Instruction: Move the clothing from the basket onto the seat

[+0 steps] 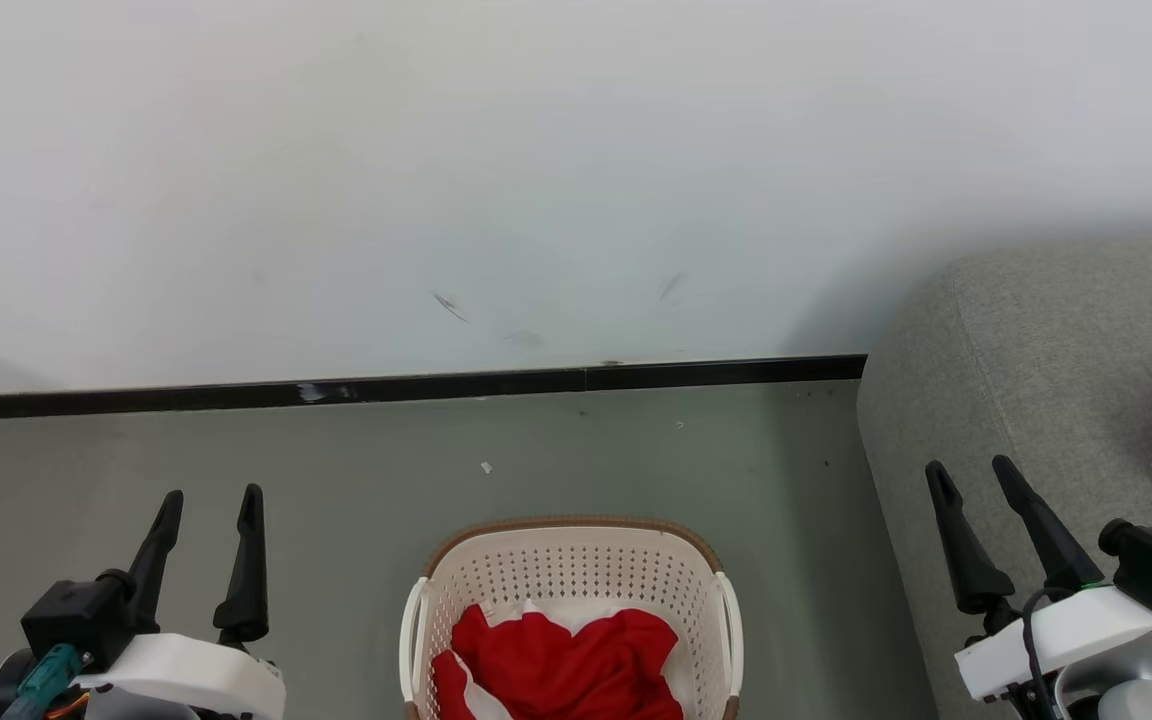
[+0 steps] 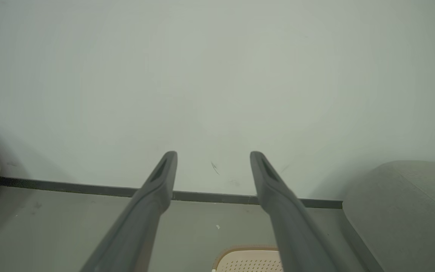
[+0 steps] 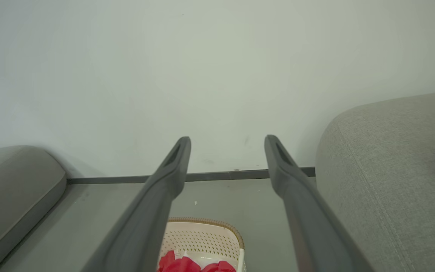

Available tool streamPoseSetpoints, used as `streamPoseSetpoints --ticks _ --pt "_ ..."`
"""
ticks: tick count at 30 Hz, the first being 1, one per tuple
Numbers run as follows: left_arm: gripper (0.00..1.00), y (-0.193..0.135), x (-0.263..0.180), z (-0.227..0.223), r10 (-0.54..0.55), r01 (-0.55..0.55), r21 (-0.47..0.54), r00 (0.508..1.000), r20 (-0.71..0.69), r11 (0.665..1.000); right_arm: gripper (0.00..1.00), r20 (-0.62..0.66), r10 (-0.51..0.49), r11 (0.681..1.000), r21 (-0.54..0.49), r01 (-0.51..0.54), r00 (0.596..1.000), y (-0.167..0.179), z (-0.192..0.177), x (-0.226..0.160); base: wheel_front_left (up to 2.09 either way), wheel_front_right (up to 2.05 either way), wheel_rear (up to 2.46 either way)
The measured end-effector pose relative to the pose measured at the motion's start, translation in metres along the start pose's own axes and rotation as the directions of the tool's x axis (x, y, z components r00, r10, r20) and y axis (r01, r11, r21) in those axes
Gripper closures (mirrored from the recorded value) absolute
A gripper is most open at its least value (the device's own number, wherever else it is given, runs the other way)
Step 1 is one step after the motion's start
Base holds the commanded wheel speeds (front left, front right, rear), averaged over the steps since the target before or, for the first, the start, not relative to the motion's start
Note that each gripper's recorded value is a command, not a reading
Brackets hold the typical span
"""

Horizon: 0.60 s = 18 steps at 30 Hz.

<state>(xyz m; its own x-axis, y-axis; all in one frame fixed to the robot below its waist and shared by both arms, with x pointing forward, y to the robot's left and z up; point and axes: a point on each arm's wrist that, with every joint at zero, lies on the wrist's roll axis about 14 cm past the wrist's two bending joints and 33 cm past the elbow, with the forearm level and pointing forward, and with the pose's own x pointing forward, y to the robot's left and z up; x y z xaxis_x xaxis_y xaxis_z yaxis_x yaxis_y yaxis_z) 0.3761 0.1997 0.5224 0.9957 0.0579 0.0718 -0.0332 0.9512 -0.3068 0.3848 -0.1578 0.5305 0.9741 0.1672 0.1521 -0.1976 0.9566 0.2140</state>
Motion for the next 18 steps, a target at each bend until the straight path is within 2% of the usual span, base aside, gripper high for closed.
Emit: streamPoseSetpoints --ticks 18 --pt "0.0 -0.008 -0.002 -0.0034 -0.023 0.023 0.029 1.0 0.008 0.999 0.0 0.017 0.015 0.999 -0.04 -0.014 1.0 0.0055 0.0055 -0.0004 0.0 0.0 0.0"
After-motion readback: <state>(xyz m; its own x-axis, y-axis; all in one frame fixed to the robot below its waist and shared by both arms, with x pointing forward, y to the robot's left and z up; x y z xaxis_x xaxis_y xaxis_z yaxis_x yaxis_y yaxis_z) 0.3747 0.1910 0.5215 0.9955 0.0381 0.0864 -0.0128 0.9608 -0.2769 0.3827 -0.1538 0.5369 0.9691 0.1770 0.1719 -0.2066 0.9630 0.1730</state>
